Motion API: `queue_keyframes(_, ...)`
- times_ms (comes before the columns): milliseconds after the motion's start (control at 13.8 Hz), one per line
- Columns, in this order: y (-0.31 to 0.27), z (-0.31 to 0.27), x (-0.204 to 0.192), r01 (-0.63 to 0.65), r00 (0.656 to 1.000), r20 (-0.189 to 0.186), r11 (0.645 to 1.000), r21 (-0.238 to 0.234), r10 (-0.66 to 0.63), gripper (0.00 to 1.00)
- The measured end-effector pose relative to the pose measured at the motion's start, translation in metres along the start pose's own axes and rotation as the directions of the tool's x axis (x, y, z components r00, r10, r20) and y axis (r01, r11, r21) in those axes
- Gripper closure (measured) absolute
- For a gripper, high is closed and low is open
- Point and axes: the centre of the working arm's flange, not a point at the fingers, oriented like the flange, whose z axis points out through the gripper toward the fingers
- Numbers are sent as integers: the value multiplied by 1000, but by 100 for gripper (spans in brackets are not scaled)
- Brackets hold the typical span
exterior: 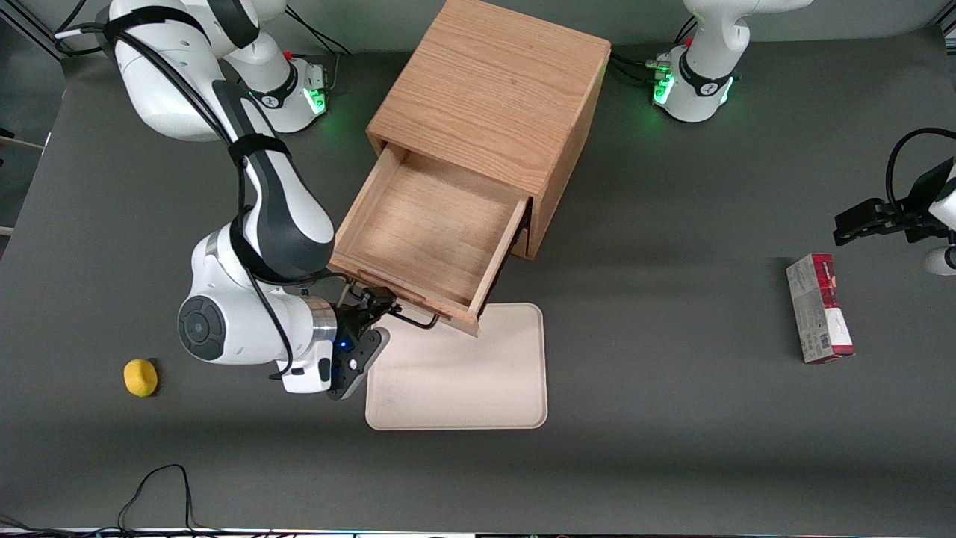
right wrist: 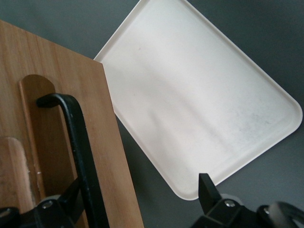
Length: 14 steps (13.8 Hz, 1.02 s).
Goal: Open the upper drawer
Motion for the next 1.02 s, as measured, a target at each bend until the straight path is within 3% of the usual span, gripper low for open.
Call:
queue_keyframes(509, 13, -11, 0, -16, 999, -43, 1000, -17, 15, 0)
queue_keyframes(727, 18, -17, 0, -27, 997, -67, 1000, -2, 27, 0)
queue_keyframes(1018, 22, -17, -2, -34, 997, -66, 999, 8, 34, 0)
